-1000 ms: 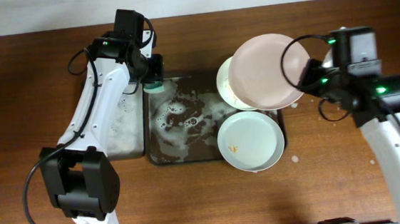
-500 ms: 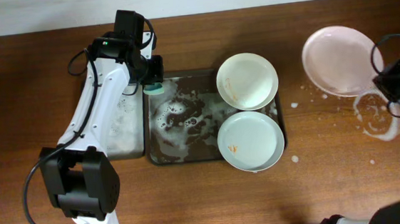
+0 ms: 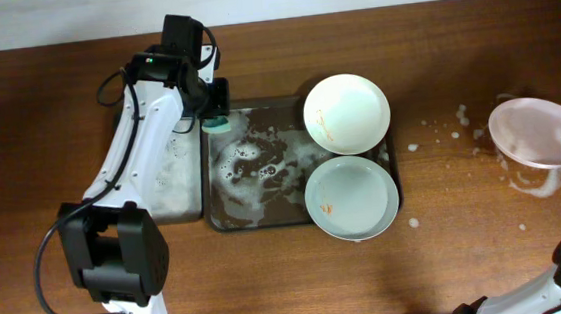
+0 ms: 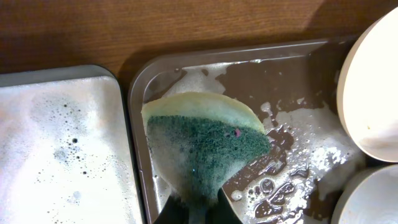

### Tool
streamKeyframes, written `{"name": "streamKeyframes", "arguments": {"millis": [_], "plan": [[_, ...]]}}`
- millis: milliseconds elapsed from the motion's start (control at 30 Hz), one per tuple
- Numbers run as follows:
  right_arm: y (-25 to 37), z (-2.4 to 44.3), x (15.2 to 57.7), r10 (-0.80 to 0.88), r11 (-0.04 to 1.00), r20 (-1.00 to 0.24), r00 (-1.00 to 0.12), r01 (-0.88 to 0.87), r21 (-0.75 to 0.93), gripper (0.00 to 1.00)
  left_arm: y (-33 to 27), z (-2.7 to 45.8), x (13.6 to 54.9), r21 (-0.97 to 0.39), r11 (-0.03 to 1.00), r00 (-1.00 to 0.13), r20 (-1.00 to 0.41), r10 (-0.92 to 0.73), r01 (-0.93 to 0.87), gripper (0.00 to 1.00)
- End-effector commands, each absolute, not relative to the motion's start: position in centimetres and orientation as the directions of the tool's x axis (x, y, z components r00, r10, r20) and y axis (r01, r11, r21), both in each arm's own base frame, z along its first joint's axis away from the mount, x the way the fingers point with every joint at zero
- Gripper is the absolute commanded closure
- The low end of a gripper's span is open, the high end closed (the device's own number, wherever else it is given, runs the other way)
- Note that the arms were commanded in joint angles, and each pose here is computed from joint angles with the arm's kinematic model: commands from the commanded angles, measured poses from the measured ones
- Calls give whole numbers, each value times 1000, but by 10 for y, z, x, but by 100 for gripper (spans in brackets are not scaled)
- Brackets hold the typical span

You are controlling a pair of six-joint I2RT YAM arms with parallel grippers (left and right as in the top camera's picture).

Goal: Clean dirty plates on tray and stack at the side
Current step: 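Set the pink plate down on the table right of the tray, then move the right gripper back and grasp the pale green plate rim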

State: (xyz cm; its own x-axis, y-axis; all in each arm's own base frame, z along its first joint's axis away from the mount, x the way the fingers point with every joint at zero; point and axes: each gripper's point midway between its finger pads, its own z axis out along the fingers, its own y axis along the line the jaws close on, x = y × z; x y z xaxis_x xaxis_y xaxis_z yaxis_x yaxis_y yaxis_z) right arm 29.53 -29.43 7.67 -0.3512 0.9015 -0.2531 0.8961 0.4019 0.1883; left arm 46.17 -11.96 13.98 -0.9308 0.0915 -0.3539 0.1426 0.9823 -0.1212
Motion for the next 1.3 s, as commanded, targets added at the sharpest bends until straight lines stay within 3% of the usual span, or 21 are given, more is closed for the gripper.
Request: {"name": "streamKeyframes", "arguments": {"millis": [0, 167, 200, 267, 300, 400, 467, 633, 800, 867, 967, 1100, 1267], "plan": [[-302, 63, 299, 903, 392, -260, -342, 904, 171, 96, -121, 130, 462, -120, 984, -939, -334, 86, 133, 99], [-300, 50, 306, 897, 411, -250, -365, 897, 165, 92, -121, 131, 465, -121, 983, -934, -347, 85, 135, 99], [-301, 50, 307, 896, 411, -256, -363, 896, 169, 84, -121, 131, 465, -121, 983, -934, -347, 85, 135, 99], [-300, 50, 308, 897, 413, -251, -364, 893, 178, 54, -121, 131, 465, -121, 983, -934, -347, 85, 135, 99], [-294, 52, 313, 899, 419, -235, -369, 883, 214, 49, -122, 131, 465, -121, 983, -934, -347, 85, 135, 99], [-277, 70, 332, 900, 434, -202, -386, 829, 352, 49, -121, 131, 465, -121, 983, -934, -347, 85, 135, 99], [-257, 110, 355, 867, 496, -228, -443, 729, 472, 49, -121, 131, 465, -121, 983, -934, -347, 85, 135, 99], [-166, 176, 376, 720, 679, -289, -631, 555, 480, 48, -121, 131, 465, -121, 983, -934, -347, 85, 135, 99], [-36, 129, 346, 494, 797, -9, -869, 448, 405, 44, -121, 131, 465, -121, 983, -934, -347, 85, 135, 99], [-8, 114, 336, 420, 836, 31, -907, 400, 376, 44, -121, 131, 465, -121, 983, -934, -347, 85, 135, 99], [24, 84, 314, 344, 887, 89, -935, 355, 295, 45, -121, 131, 465, -121, 983, -934, -347, 85, 135, 99], [44, 45, 281, 313, 901, 174, -934, 350, 256, 58, -121, 131, 465, -121, 983, -934, -347, 85, 135, 99], [48, 22, 274, 299, 906, 162, -940, 333, 260, 64, -121, 131, 465, -121, 983, -934, -347, 85, 135, 99]]}}
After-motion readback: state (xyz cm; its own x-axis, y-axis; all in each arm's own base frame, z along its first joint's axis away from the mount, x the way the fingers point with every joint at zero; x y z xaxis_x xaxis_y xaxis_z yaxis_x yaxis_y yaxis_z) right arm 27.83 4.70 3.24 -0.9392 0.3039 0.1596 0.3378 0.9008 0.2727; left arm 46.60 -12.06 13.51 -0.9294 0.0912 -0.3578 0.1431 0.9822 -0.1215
